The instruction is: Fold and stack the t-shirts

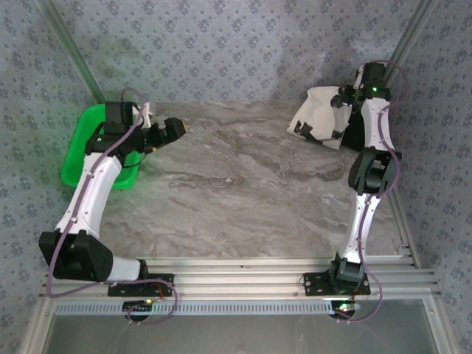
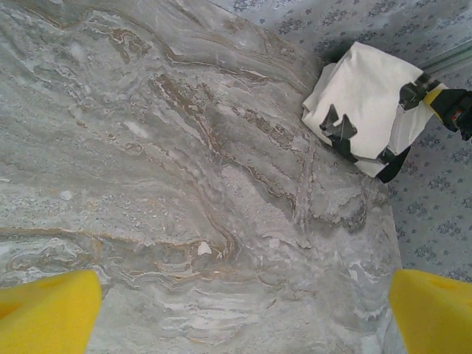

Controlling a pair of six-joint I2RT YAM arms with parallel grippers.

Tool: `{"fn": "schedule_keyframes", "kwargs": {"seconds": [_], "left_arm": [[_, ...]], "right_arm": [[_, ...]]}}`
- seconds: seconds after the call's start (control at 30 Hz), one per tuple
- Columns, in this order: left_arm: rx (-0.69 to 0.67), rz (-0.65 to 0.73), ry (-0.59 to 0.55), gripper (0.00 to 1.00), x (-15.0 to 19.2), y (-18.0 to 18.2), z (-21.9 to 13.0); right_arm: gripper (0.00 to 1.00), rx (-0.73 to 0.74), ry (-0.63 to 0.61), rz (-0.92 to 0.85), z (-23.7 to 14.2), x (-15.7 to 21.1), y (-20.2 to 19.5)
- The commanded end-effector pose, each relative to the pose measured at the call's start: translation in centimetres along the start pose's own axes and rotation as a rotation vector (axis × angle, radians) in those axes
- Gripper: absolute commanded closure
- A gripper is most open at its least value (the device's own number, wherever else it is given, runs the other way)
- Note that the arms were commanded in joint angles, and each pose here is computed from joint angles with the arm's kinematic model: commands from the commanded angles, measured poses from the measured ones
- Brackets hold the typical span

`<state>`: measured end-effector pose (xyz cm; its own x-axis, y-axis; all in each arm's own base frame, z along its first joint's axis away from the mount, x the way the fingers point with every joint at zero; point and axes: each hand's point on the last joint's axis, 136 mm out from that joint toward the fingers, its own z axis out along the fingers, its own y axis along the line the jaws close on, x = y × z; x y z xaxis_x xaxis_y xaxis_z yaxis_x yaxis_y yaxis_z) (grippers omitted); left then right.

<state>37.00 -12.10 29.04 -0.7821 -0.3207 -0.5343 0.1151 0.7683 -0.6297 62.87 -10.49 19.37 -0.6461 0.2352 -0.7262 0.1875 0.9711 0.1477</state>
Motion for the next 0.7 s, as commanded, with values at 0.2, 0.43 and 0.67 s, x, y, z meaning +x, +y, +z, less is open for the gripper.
{"fn": "schedule_keyframes", "kwargs": {"seconds": [0.2,0.43,0.67], "left_arm": [[0.000,0.028,-0.044,0.00,-0.4,-0.1,-1.7],[0.014,0.047,-0.036,0.00,-0.2,-0.1,-1.9],[0.021,0.046,-0.032,0.00,-0.1,0.0,-1.9]], "right_arm": [[1.00,-0.270,-0.149,-0.091,-8.5,-4.8,10.6],[1.00,-0.240,-0.170,-0.122,-11.6,-5.8,10.8],[1.00,-0.172,-0.176,-0.114,-12.5,-6.4,7.8]]}}
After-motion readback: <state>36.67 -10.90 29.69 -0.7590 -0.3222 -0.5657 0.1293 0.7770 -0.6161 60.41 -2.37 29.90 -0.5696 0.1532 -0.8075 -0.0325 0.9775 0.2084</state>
